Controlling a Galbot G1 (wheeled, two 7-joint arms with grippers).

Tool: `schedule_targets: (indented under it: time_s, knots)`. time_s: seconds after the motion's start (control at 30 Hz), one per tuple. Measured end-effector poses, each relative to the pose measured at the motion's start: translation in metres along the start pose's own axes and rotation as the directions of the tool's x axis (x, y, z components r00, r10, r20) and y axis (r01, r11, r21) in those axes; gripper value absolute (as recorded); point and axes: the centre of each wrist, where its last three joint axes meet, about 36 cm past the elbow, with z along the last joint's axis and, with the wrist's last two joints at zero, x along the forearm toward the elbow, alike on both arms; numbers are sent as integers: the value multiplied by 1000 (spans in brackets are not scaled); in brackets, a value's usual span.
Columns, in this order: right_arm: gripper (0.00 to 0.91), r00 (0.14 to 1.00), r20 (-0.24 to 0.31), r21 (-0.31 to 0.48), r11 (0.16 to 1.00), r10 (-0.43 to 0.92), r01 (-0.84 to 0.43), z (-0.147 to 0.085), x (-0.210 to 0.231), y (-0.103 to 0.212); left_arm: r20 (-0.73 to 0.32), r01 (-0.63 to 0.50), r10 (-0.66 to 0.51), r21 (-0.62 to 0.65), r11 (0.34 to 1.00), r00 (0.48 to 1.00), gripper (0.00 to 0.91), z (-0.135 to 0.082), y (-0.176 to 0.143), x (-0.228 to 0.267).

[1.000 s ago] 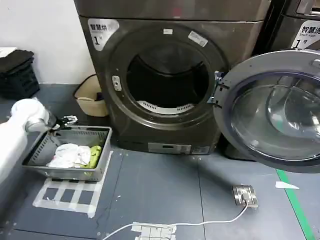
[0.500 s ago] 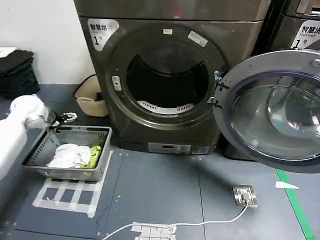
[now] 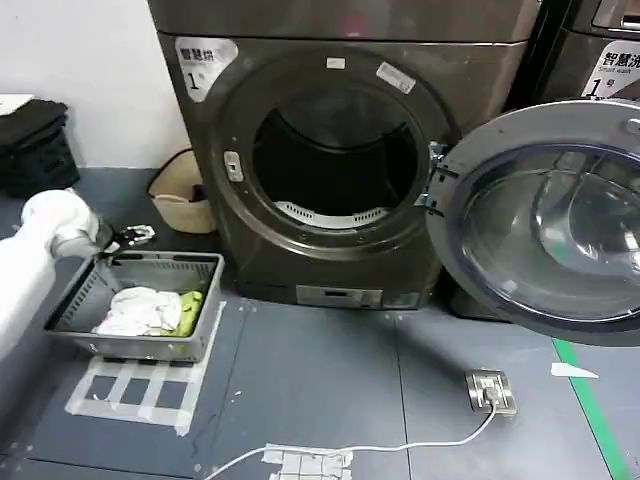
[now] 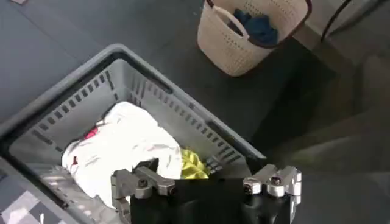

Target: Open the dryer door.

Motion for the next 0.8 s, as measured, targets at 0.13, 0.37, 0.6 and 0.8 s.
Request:
schedule_targets:
  time_s: [0.13,0.37,0.6,0.8]
  knots:
    - [907,1000,1,-1,1000,1,-1,0,0,0,0,0,0,8,1000,1000,907,-1,2,1]
    - [907,1000,4,-5,1000,1,-1,0,0,1,-5,-3,3,21,1000,1000,907,-2,8,3]
    - [907,1000,7,-15,1000,1,-1,-1,0,5,-17,0,1,29,1000,1000,907,-2,13,9]
    - [907,1000,9,-12,1000,-7,7,-2,0,6,-23,7,-6,38,999,1000,907,-2,20,10]
